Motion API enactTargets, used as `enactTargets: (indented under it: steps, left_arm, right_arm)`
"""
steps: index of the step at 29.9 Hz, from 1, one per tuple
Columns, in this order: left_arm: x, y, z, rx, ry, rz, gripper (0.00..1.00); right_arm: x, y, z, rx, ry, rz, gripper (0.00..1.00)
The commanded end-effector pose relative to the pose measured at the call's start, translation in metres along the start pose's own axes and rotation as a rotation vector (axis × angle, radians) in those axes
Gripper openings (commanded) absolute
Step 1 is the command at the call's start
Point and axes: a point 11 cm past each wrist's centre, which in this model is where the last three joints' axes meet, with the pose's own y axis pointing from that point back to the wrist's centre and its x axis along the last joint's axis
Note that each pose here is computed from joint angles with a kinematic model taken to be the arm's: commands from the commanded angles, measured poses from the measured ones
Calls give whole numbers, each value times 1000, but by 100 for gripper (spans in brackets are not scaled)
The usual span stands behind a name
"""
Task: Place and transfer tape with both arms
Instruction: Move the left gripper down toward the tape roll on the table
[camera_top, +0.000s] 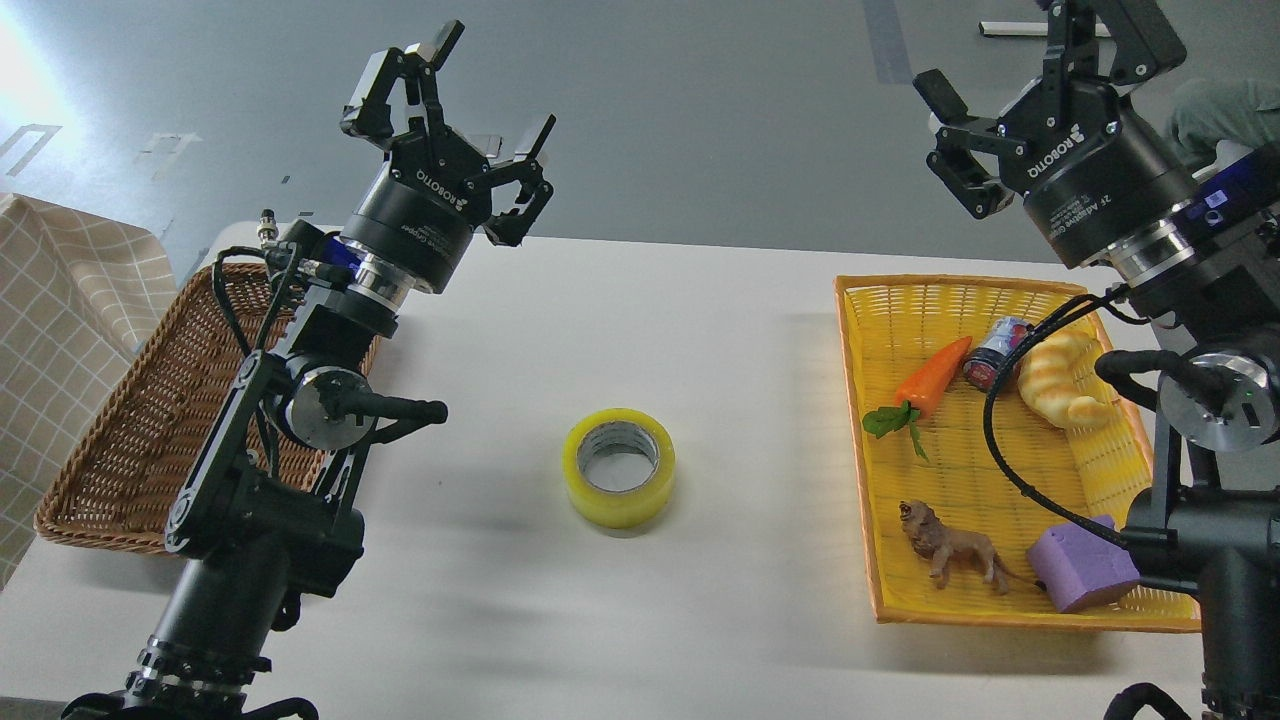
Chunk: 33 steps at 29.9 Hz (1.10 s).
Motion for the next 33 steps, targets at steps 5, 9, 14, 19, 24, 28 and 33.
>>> enactTargets:
  steps: [5, 9, 14, 19, 24, 28, 33]
  left_arm:
    - [1, 0, 3, -16, 12, 5, 98]
    - [2, 6, 17, 115, -185, -67, 98]
    - [5, 0, 14, 262, -534, -81, 98]
    - [9, 1, 9, 317, -885, -96, 98]
    - [0, 0, 4, 326, -1276, -151, 96]
    - [-1, 6, -15, 399, -1482, -172, 93]
    - [5, 24, -41, 529, -1647, -244, 88]
  right_arm:
    - [0, 0, 1, -2, -1, -1, 99]
    - [-2, 0, 3, -9, -3, -5, 99]
    - [1, 3, 4, -9, -5, 6, 99]
    - [2, 3, 4, -10, -7, 9, 99]
    - [1, 1, 1, 0, -2, 2, 99]
    - [0, -3, -8, 30, -24, -10, 99]
    - [-1, -8, -13, 48, -34, -20, 99]
